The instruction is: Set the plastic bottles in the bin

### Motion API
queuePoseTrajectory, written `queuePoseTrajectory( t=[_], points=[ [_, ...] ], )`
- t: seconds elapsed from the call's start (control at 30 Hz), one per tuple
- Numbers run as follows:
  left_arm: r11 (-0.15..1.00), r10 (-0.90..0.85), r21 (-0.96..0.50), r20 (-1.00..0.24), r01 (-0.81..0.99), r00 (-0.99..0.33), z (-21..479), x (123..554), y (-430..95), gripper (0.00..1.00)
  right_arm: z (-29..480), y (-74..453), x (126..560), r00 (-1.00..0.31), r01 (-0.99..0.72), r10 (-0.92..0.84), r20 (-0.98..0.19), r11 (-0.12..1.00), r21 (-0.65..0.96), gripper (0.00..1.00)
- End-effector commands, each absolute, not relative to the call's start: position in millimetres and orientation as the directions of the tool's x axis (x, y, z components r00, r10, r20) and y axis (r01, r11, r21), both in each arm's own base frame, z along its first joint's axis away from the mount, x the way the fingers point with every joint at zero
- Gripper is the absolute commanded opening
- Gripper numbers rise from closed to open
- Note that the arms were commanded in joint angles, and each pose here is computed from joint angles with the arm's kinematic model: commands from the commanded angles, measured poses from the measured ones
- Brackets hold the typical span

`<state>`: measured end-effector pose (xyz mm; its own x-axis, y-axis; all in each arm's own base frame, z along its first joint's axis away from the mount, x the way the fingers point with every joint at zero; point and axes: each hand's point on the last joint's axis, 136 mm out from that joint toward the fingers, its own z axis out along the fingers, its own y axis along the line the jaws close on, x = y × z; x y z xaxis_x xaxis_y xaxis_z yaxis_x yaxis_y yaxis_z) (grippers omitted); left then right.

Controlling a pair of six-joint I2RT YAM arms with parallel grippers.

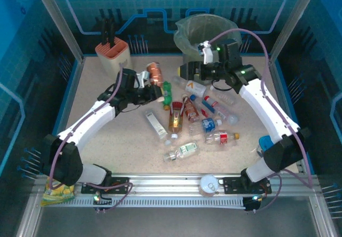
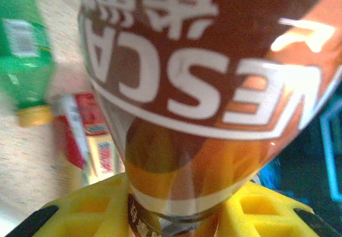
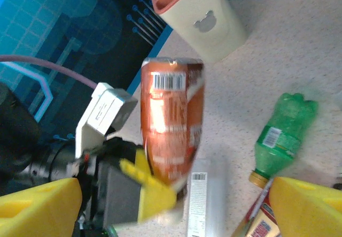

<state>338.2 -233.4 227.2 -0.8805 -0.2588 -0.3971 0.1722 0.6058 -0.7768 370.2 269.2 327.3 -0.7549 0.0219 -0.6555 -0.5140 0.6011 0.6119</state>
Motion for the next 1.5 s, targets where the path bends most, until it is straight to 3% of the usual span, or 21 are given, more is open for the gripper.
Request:
queuePoseTrajectory(
  t=[0.0,0.23,0.33,0.47,0.7,0.77,0.83,0.97,1.03,1.23,1.47],
  points=[
    [0.483,-0.186,-0.809,-0.467,0.334,-0.864,265,322,-256,0.00,328,290,371,-0.770,-0.531,0.028,-0.638,0.528,0.663,0.92],
    [0.437,-0.085,-0.809,-0.471,0.392,-0.878,264,308,-283,0.00,312,306,379,-0.792,-0.526,0.008,-0.611,0.499,0.689,0.89],
    [0.429,-0.083,-0.808,-0.480,0.403,-0.874,266,308,-285,0.00,309,309,381,-0.796,-0.525,0.013,-0.605,0.483,0.701,0.81],
    [0.415,-0.078,-0.814,-0.478,0.407,-0.875,268,308,-288,0.00,307,312,382,-0.804,-0.527,0.007,-0.595,0.457,0.717,0.57],
    [0.430,-0.098,-0.813,-0.475,0.393,-0.875,264,312,-287,0.00,313,306,382,-0.793,-0.532,0.023,-0.609,0.463,0.709,0.45],
    [0.430,-0.106,-0.812,-0.479,0.394,-0.871,265,313,-286,0.15,316,304,383,-0.785,-0.538,0.023,-0.619,0.469,0.700,0.41],
    [0.443,-0.120,-0.807,-0.484,0.390,-0.867,266,316,-284,0.41,321,301,383,-0.773,-0.547,0.025,-0.634,0.479,0.686,0.39],
    [0.515,-0.145,-0.779,-0.490,0.357,-0.859,260,319,-274,0.83,335,290,385,-0.734,-0.571,0.023,-0.678,0.520,0.636,0.35],
    [0.543,-0.163,-0.769,-0.490,0.337,-0.856,257,321,-269,0.99,342,283,387,-0.707,-0.584,0.014,-0.707,0.551,0.596,0.29],
    [0.656,-0.285,-0.739,-0.431,0.154,-0.856,229,325,-241,0.99,374,255,403,-0.589,-0.615,-0.007,-0.808,0.652,0.443,0.00],
    [0.794,-0.393,-0.588,-0.302,-0.155,-0.869,171,300,-202,0.99,410,220,451,-0.430,-0.547,-0.053,-0.901,0.810,0.213,0.00]
  ],
)
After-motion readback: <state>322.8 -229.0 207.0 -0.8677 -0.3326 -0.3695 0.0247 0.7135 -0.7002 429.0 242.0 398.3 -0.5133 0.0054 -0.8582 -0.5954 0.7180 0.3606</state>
